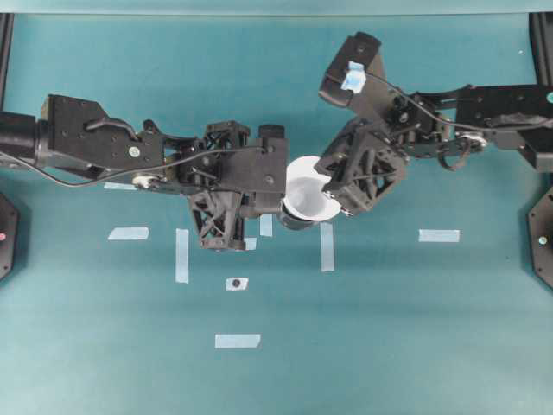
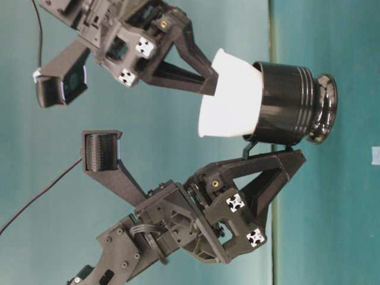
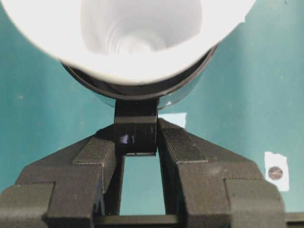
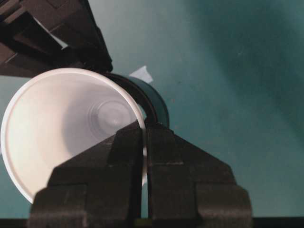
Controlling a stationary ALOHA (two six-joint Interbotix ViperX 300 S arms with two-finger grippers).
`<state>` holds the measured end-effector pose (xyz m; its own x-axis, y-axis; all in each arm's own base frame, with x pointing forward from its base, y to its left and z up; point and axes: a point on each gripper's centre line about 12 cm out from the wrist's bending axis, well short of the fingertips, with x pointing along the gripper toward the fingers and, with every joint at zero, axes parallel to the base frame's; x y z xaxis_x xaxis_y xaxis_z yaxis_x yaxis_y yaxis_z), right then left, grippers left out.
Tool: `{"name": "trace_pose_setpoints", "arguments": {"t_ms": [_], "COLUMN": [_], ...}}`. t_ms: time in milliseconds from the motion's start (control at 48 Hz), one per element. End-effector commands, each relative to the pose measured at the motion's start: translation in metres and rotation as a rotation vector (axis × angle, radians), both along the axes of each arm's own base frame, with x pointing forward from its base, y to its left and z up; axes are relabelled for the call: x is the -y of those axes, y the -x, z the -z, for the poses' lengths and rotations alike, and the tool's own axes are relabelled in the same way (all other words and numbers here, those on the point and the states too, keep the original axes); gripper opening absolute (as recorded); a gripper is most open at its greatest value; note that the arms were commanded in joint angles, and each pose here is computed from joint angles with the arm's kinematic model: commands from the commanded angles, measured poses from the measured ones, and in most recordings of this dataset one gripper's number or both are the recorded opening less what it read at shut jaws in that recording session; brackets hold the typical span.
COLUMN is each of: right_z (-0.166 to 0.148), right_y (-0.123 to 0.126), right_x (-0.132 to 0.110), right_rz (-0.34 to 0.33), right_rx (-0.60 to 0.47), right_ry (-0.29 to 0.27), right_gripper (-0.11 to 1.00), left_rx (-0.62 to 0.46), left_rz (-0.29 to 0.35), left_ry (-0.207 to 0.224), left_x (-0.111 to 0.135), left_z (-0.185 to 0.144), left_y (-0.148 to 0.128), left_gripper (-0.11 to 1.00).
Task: Holding the cup holder with the left arm, the right arm places the cup into the cup holder.
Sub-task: 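Move the white cup toward the holder and insert it into the ring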
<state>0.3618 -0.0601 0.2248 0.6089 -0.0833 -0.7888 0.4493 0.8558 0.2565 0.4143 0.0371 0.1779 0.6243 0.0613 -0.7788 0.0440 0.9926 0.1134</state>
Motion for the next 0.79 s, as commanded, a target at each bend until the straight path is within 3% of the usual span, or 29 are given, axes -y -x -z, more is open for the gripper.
{"name": "trace_pose_setpoints", "arguments": {"t_ms": [0, 771], "right_z": [-0.013, -0.009], "right_y": [-0.007, -0.010], "right_x": [0.000, -0.001], "right_rz": [0.001, -0.016], "right_rx": [0.041, 0.013], "right_ry": [0.004, 0.018], "right_gripper": [0.03, 0.03], "left_rx": [0.062, 0.064], "left_rz": [0.004, 0.005], "left_ry": [-0.009, -0.009], "left_x": [0.000, 0.000], "left_z": [-0.019, -0.017], "left_y": [-0.006, -0.006], "left_gripper": [0.25, 0.25]}}
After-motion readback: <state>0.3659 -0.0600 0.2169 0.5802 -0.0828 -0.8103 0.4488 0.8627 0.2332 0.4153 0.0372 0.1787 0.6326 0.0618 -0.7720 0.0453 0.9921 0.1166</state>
